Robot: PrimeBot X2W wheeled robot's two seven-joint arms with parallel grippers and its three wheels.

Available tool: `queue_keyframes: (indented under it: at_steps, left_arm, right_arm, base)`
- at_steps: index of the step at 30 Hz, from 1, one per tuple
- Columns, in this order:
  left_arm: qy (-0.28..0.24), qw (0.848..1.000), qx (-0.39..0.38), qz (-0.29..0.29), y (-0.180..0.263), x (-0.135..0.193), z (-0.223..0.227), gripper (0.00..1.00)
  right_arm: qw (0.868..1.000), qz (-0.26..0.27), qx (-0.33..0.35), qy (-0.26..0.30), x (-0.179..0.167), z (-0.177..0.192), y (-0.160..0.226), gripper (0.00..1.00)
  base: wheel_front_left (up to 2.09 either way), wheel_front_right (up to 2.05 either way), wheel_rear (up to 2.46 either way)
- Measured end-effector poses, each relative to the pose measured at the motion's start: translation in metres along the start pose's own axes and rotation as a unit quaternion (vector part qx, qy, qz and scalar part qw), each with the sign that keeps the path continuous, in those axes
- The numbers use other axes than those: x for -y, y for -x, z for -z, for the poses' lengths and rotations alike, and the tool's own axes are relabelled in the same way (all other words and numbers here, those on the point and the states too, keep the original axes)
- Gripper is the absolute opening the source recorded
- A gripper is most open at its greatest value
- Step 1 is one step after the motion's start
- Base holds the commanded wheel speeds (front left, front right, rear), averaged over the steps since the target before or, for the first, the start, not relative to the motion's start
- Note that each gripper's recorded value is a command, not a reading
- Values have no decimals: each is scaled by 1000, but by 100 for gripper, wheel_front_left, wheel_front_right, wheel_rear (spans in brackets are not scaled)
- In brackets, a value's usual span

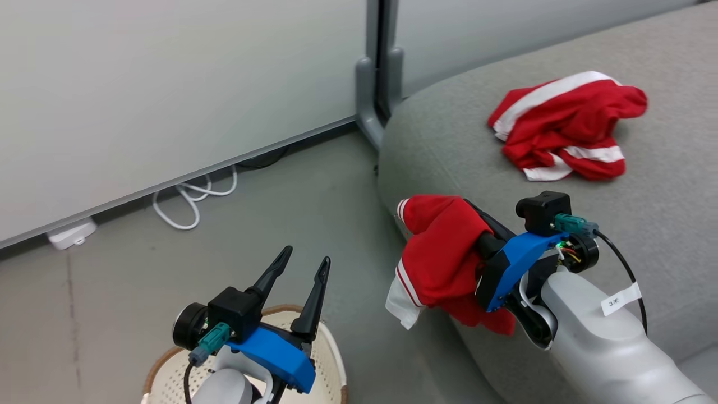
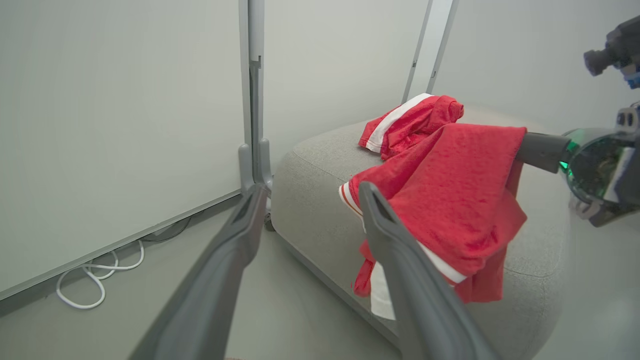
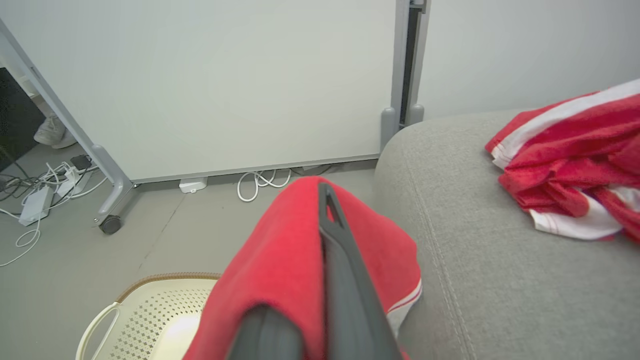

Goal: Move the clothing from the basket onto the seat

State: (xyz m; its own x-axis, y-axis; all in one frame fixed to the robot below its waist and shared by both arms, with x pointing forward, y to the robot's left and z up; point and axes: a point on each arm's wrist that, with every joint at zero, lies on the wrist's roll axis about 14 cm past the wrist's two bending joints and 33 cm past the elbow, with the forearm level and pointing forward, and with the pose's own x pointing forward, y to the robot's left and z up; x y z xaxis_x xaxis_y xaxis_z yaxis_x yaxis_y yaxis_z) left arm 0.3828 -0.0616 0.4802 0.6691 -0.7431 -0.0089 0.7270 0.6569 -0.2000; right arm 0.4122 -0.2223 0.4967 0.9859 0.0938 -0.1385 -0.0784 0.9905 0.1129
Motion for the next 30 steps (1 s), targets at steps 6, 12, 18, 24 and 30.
queue_keyframes:
  at_steps: [6, 12, 18, 24, 30]
  left_arm:
    - [3, 999, -8, 41, -17, 22, 6, 100]
    - [5, 997, -13, 73, -30, 40, 10, 100]
    - [7, 995, -19, 99, -37, 57, 14, 100]
    - [5, 994, -22, 106, -40, 58, 16, 100]
    - [5, 995, -20, 101, -40, 53, 15, 100]
  right_arm:
    - [999, 44, 5, -6, 30, 1, 23, 0]
    - [996, 83, 8, -14, 52, 4, 46, 0]
    - [993, 114, 10, -22, 71, 8, 64, 0]
    - [992, 120, 6, -25, 73, 13, 67, 0]
    - [992, 120, 10, -25, 73, 11, 65, 0]
  base:
    - [0, 0, 0]
    - [0, 0, 0]
    - [0, 0, 0]
    - [0, 0, 0]
    - [0, 0, 0]
